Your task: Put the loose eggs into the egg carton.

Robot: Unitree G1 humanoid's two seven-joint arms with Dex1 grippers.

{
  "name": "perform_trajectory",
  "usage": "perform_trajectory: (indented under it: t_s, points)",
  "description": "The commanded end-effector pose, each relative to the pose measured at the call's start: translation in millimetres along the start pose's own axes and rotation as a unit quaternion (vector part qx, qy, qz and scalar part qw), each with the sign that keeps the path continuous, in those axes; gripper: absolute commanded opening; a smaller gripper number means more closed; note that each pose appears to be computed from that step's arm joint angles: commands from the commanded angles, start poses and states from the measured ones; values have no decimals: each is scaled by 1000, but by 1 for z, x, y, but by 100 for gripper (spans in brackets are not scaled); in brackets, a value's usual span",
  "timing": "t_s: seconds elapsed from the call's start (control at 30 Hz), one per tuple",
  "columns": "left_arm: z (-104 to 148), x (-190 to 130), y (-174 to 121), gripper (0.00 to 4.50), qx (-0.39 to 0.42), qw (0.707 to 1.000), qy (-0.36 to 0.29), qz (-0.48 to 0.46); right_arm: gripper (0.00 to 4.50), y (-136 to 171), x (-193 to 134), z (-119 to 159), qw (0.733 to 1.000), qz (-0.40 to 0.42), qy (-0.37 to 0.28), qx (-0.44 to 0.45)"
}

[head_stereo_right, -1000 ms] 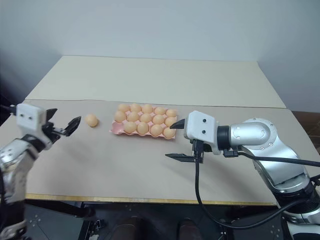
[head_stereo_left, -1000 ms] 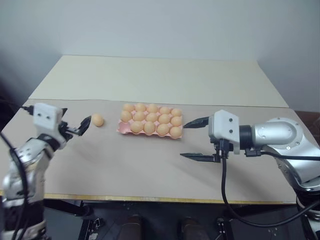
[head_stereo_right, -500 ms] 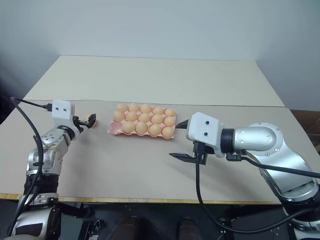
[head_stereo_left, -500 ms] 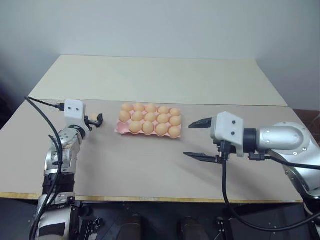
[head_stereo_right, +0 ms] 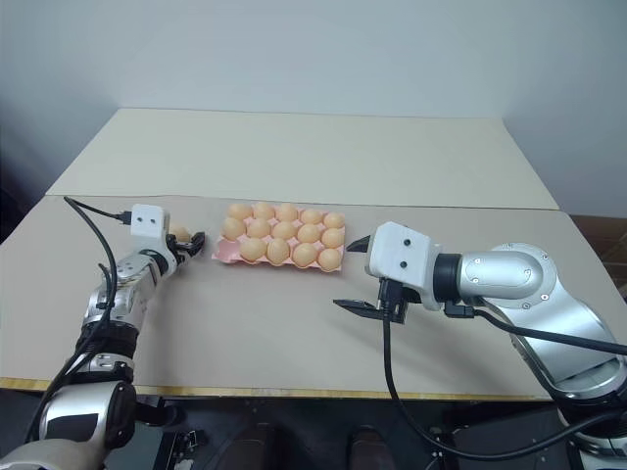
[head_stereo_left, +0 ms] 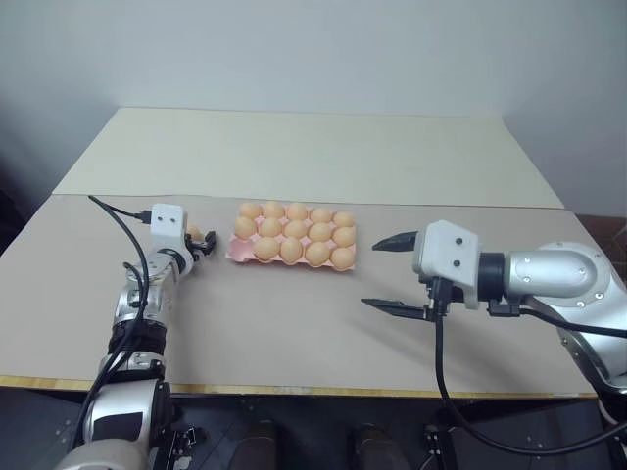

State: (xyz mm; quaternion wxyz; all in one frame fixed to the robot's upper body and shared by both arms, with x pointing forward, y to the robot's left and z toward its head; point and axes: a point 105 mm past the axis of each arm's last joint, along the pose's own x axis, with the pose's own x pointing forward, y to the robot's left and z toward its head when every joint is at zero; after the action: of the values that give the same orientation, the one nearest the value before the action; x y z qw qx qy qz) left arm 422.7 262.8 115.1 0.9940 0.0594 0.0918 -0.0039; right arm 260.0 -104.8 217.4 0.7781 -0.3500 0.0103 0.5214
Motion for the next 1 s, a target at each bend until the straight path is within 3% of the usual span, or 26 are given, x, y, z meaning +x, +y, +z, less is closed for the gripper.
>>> perform_trajectory:
  t_s: [0.03,0.1,0.13,0.2,0.27,0.43,0.53,0.73,1.0]
  points:
    - [14,-1,8,257,26,999,-19,18,450,-3,-5,6,1000,-14,-1,-16]
    - [16,-3,10,197,27,999,-25,21,450,-4,-5,5,1000,-16,0,-17]
    - [22,-6,11,189,41,998,-41,16,450,-4,-5,5,1000,-18,0,-17]
    - [29,-11,10,189,60,996,-63,6,450,-5,-4,5,1000,-20,0,-18]
    - [53,-25,2,189,55,989,-134,-36,450,-6,-4,5,1000,-25,0,-18]
    - [91,-67,-20,189,40,945,-275,-175,450,-6,-5,5,999,-32,2,-17]
    - [87,-77,-35,189,55,927,-267,-258,450,-5,-5,6,999,-40,2,-20]
    - [76,-75,-57,189,92,909,-234,-334,450,-6,-4,10,998,-54,-2,-23]
    - [69,-59,-66,189,127,911,-215,-328,450,0,-6,2,998,-68,9,-7]
